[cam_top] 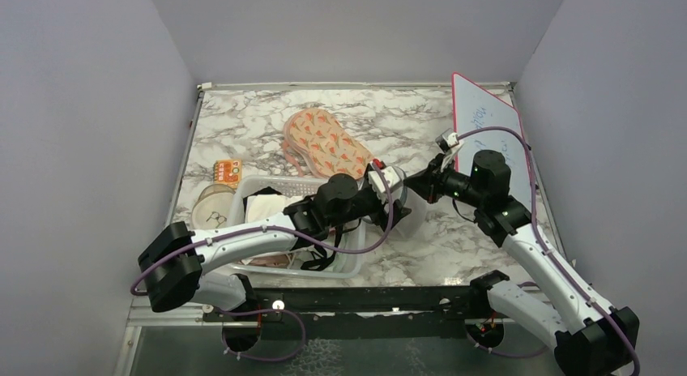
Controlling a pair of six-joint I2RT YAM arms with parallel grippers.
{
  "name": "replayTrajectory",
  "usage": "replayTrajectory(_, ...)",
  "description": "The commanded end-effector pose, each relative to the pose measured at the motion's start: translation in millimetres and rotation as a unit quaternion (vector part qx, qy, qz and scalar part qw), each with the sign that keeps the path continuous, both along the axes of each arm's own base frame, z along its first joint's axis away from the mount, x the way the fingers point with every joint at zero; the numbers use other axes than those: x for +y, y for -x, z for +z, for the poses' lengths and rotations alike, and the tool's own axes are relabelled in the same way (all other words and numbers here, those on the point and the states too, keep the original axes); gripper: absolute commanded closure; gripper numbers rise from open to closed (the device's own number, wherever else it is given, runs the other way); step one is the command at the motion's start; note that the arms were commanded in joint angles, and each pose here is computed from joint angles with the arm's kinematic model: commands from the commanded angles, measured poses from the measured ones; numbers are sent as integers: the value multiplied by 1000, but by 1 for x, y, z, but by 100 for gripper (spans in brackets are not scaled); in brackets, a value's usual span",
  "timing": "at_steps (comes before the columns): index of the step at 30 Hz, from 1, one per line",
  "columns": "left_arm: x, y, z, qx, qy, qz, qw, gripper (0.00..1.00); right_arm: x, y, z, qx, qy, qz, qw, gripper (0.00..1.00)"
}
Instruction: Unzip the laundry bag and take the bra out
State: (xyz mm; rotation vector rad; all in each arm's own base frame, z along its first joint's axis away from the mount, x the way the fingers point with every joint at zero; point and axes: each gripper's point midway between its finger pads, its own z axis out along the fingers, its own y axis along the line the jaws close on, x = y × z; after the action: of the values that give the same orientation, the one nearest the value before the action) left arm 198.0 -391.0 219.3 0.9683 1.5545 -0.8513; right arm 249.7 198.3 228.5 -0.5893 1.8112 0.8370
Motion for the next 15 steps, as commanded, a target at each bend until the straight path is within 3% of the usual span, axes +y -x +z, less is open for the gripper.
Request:
replayTrajectory(1, -7, -13, 17, 48, 29, 27, 998, 36, 15, 13, 16, -14, -24, 64, 998, 99)
replayTrajectory(3, -7, -17, 13, 60, 22, 33, 997, 40, 18, 14, 17, -11, -28, 73, 997, 99)
replayTrajectory(9, -2, -30, -5, 70, -13, 64, 995, 66, 17, 12, 22, -14, -24, 69, 997, 99)
replayTrajectory(15, -2, -21, -2, 69, -3, 43, 997, 85, 14, 6, 26, -2, -26, 44, 999, 99)
